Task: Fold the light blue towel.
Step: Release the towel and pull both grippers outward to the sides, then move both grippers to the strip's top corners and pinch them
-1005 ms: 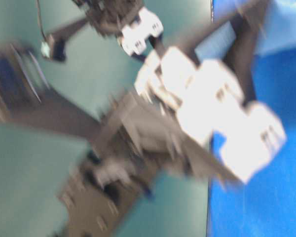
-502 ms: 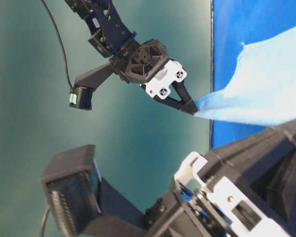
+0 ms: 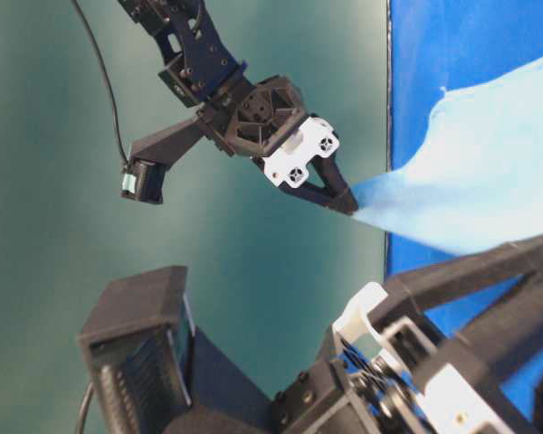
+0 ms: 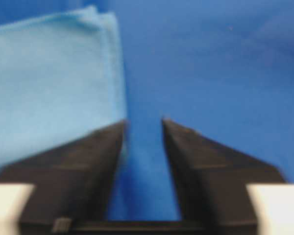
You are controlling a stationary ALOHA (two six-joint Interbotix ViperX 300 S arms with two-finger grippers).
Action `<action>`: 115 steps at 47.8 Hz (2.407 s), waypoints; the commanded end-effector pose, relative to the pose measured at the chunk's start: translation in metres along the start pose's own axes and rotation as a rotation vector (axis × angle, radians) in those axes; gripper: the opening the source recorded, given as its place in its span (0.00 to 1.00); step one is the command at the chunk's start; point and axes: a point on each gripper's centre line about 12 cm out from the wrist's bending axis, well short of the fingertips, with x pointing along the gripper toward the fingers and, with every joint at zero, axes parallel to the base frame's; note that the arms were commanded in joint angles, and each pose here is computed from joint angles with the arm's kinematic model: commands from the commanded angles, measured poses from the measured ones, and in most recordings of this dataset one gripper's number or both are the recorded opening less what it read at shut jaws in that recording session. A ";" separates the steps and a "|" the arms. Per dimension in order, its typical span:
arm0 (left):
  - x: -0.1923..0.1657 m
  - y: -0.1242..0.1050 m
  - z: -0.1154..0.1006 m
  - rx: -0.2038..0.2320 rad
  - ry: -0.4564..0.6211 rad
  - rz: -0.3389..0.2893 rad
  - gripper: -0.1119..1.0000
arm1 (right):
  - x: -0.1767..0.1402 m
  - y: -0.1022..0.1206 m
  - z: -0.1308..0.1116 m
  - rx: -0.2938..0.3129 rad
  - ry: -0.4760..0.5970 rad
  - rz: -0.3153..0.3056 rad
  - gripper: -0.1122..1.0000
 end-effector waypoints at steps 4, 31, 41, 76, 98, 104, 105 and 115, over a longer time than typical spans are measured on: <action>-0.013 0.000 0.015 0.001 -0.017 0.000 0.74 | -0.005 -0.003 0.009 0.002 0.003 -0.016 0.64; -0.070 0.019 0.033 -0.026 -0.042 0.039 0.81 | -0.083 0.016 0.011 0.012 -0.071 0.011 0.65; -0.101 0.045 0.024 -0.064 -0.140 0.111 0.81 | -0.130 0.043 -0.007 0.038 -0.170 0.105 0.65; -0.147 0.093 0.002 -0.147 -0.302 0.279 0.81 | -0.160 0.047 -0.038 0.144 -0.262 0.156 0.65; -0.106 0.193 -0.025 -0.270 -0.194 0.488 0.81 | -0.073 -0.015 -0.037 0.154 -0.064 -0.025 0.64; -0.089 0.214 -0.039 -0.296 -0.166 0.517 0.81 | -0.045 -0.024 -0.048 0.163 0.002 -0.041 0.64; -0.087 0.217 -0.040 -0.299 -0.162 0.520 0.81 | -0.041 -0.025 -0.050 0.165 0.012 -0.043 0.64; -0.062 0.242 -0.058 -0.325 -0.129 0.548 0.81 | -0.012 -0.035 -0.074 0.183 0.103 -0.057 0.64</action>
